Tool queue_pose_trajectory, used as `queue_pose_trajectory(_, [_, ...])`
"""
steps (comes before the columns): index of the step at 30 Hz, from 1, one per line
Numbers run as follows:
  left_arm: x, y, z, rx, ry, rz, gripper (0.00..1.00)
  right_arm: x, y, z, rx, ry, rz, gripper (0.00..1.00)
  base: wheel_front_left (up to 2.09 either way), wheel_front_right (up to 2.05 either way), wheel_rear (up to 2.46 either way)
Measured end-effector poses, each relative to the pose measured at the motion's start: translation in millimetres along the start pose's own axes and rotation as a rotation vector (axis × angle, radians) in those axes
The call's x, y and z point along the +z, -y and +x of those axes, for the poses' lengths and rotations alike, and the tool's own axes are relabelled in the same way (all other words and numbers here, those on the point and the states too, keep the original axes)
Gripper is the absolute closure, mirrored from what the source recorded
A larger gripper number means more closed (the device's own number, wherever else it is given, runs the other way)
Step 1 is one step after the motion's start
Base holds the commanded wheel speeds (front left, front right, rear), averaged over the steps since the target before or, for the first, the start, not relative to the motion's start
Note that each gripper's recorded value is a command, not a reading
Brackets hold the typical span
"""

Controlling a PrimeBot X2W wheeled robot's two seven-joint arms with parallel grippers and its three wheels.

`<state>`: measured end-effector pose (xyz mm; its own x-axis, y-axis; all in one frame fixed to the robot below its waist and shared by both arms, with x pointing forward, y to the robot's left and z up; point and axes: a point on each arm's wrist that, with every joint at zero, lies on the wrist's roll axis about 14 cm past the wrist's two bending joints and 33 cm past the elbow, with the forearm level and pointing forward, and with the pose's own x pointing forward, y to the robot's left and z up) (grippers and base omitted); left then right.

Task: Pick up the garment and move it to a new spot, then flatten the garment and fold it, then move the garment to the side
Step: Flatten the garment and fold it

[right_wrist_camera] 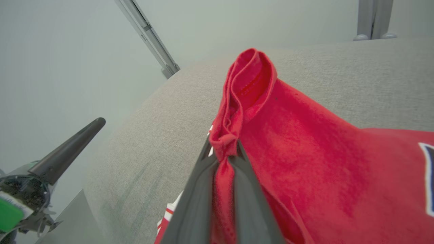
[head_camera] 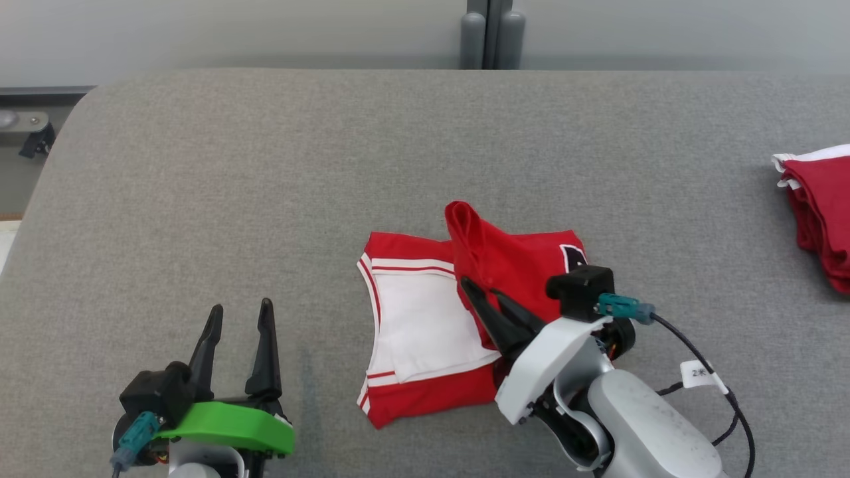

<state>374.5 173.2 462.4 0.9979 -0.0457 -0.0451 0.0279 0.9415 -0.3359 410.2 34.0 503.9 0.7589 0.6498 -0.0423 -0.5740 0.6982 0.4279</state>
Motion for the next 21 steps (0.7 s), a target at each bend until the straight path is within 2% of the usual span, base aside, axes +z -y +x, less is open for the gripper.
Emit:
queue_pose_trajectory(6, [0,-7,-2,0.023,0.001,-0.006,0.00,-23,-26,17,0.099,-0.075,0.018,1.00,0.00,0.00,0.00])
queue_pose_trajectory(14, [-2,-12,-7,0.049,-0.001,-0.014,0.00,-45,-37,32,0.149,-0.144,0.026,1.00,0.00,0.00,0.00])
queue_pose_trajectory(15, [-2,-12,-7,0.051,-0.002,-0.014,0.00,-46,-38,33,0.154,-0.148,0.029,0.87,0.00,0.00,0.00])
queue_pose_trajectory(16, [-2,-13,-8,0.054,-0.002,-0.015,0.00,-48,-39,34,0.155,-0.156,0.038,0.58,0.00,0.00,0.00])
queue_pose_trajectory(17, [-3,-14,-9,0.057,-0.005,-0.017,0.00,-49,-41,34,0.158,-0.157,0.053,0.00,0.00,0.00,0.00])
queue_pose_trajectory(21, [-4,-10,-9,0.048,-0.007,-0.024,0.00,-46,-45,37,0.168,-0.145,0.070,0.00,0.00,0.00,0.00])
